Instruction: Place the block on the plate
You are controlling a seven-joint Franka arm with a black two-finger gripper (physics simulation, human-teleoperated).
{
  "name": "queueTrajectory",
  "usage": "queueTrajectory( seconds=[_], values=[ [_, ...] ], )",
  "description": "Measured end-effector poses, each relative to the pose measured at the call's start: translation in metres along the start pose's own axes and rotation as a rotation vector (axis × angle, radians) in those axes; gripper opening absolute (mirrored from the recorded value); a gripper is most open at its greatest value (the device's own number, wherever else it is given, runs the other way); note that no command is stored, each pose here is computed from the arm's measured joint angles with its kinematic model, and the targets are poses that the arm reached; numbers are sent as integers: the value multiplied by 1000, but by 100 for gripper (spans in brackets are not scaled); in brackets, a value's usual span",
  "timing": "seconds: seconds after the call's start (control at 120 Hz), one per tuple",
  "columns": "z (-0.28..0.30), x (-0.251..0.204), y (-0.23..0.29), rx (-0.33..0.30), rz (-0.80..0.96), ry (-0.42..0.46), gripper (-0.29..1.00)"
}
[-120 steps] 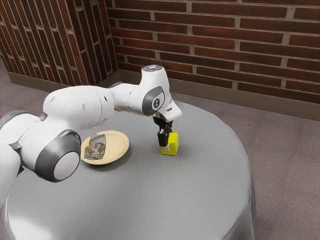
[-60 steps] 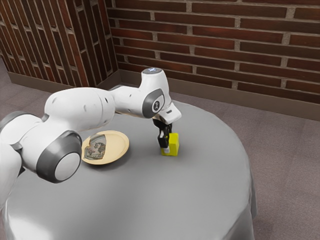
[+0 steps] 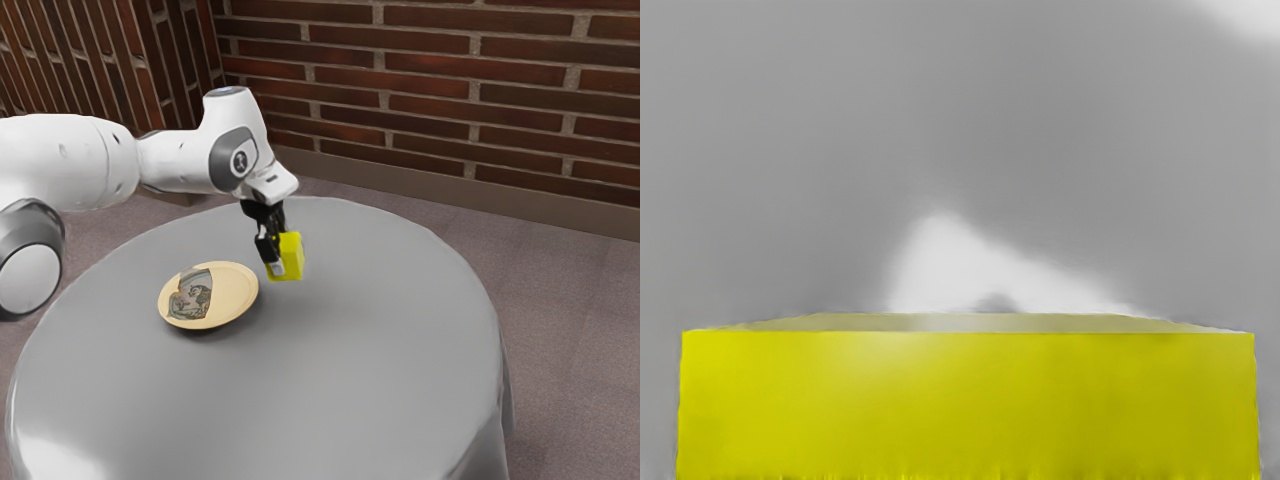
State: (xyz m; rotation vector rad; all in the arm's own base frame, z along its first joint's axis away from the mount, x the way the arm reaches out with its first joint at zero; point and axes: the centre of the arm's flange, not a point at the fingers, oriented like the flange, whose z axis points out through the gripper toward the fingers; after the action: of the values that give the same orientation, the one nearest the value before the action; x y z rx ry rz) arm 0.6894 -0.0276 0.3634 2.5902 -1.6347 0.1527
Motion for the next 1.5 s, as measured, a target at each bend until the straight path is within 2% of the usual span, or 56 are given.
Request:
queueTrajectory(
  seconds=[0.292,0.5,0.717,0.967,1.2,1.408,1.5],
  values=[
    [-29,-113,15,-16,-123,-58,43],
    [-11,-153,6,-31,-156,-125,43],
    [35,-158,-16,-43,-165,-171,44],
    [31,-157,-19,-20,-172,-157,61],
    [-23,-138,-4,4,-165,-103,67],
    [-86,-74,39,-1,-103,-64,69],
    [-114,-61,53,-3,-95,-50,70]
  ],
)
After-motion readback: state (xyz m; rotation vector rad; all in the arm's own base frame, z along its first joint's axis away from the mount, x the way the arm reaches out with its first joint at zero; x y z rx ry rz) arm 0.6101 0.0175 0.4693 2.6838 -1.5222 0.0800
